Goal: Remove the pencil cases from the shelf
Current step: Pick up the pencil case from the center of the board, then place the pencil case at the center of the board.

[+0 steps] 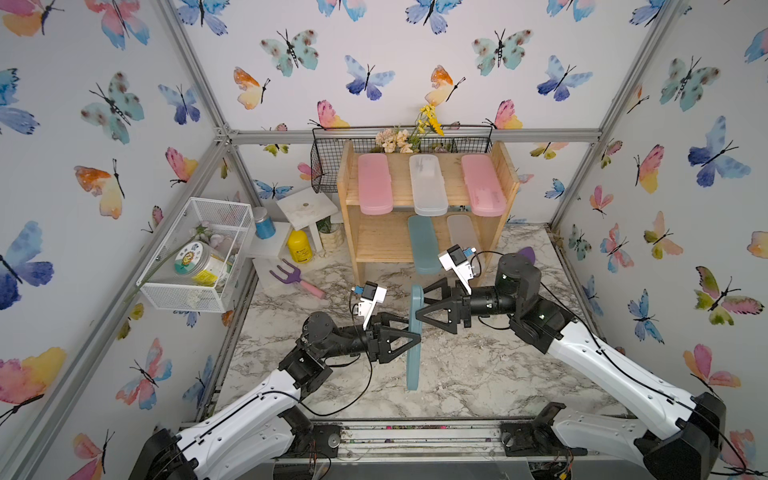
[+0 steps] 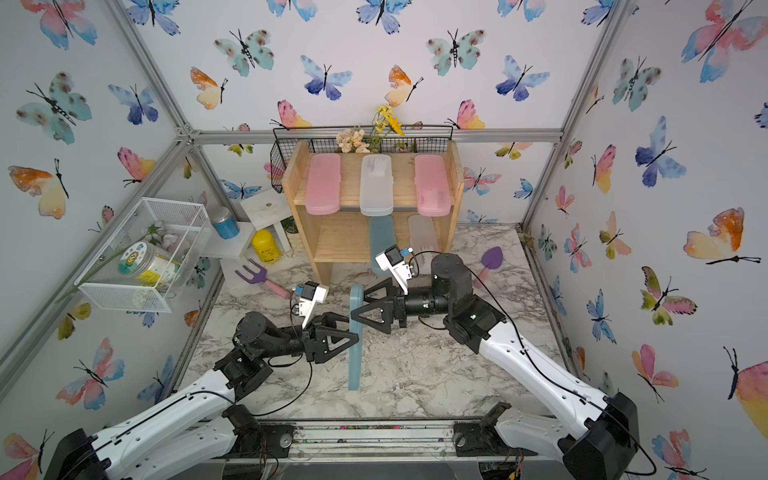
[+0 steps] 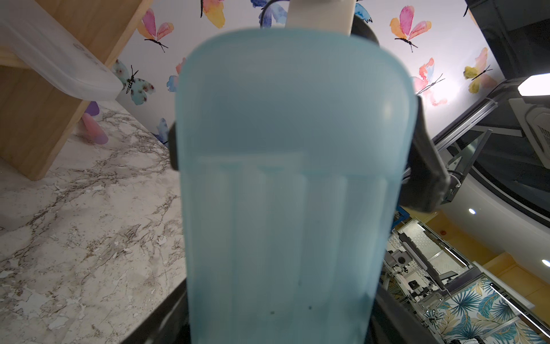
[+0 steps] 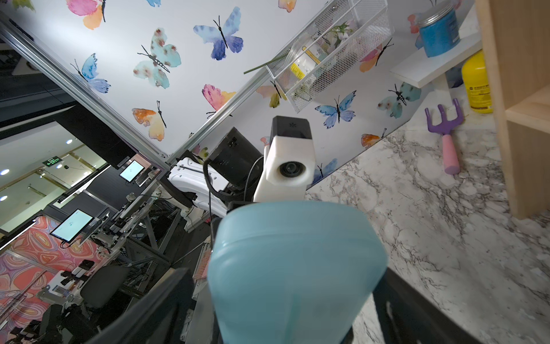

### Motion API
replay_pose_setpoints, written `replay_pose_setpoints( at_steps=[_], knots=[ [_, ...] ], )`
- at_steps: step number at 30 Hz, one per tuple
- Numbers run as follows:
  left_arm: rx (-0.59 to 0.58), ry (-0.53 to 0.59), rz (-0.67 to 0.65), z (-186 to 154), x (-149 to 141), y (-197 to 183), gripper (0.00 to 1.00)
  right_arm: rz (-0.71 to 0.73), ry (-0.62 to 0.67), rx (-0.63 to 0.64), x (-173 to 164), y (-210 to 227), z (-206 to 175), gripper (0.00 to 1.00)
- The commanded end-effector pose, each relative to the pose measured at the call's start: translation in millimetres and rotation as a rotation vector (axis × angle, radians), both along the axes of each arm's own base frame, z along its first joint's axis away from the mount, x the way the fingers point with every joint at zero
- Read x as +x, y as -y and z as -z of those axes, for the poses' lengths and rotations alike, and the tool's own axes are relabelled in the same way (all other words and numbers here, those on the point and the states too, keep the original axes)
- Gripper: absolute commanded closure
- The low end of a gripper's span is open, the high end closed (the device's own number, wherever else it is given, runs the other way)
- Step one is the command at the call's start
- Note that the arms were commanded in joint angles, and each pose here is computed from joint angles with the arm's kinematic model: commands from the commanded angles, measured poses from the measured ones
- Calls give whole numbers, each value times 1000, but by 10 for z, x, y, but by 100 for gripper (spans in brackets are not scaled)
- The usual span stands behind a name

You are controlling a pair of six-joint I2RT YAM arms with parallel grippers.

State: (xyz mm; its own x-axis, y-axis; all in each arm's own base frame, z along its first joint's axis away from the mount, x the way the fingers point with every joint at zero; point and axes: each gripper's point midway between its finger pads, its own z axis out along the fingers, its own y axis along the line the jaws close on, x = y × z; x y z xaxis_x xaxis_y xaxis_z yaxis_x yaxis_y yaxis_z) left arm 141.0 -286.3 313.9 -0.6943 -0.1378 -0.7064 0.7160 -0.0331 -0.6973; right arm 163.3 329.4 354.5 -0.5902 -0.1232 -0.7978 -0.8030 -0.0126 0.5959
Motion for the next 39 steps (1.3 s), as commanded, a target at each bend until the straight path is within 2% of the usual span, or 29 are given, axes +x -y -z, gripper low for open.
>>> replay_pose_setpoints(
  at_steps=[1,10,16,20,22,24,26,30,37,39],
  knots=[
    [-35,50,23,-147,-61,-16,26,3,27,22,-10,-28,-38,1],
    [-30,45,18,-122,-38,-2,26,-12,9,36,-36,-39,-5,1],
    [-27,43,19,-101,-36,1,25,-22,-3,29,-46,-64,26,13],
    [-26,42,13,-86,-31,-3,22,-12,-10,20,-36,-65,73,26],
    [-22,39,5,-73,-20,-7,17,2,-11,9,-20,-58,90,28],
    [-5,33,-17,-46,16,-9,7,36,-10,-23,24,-43,139,28],
    [29,24,-63,5,86,-21,0,108,-6,-85,112,3,224,27],
    [149,-13,-208,211,309,-90,1,251,-3,-277,301,160,529,23],
    [401,-99,-589,627,766,-540,1,544,-108,-826,600,942,1587,23],
    [437,-109,-649,703,815,-645,1,592,-165,-957,614,1213,1912,22]
  ],
)
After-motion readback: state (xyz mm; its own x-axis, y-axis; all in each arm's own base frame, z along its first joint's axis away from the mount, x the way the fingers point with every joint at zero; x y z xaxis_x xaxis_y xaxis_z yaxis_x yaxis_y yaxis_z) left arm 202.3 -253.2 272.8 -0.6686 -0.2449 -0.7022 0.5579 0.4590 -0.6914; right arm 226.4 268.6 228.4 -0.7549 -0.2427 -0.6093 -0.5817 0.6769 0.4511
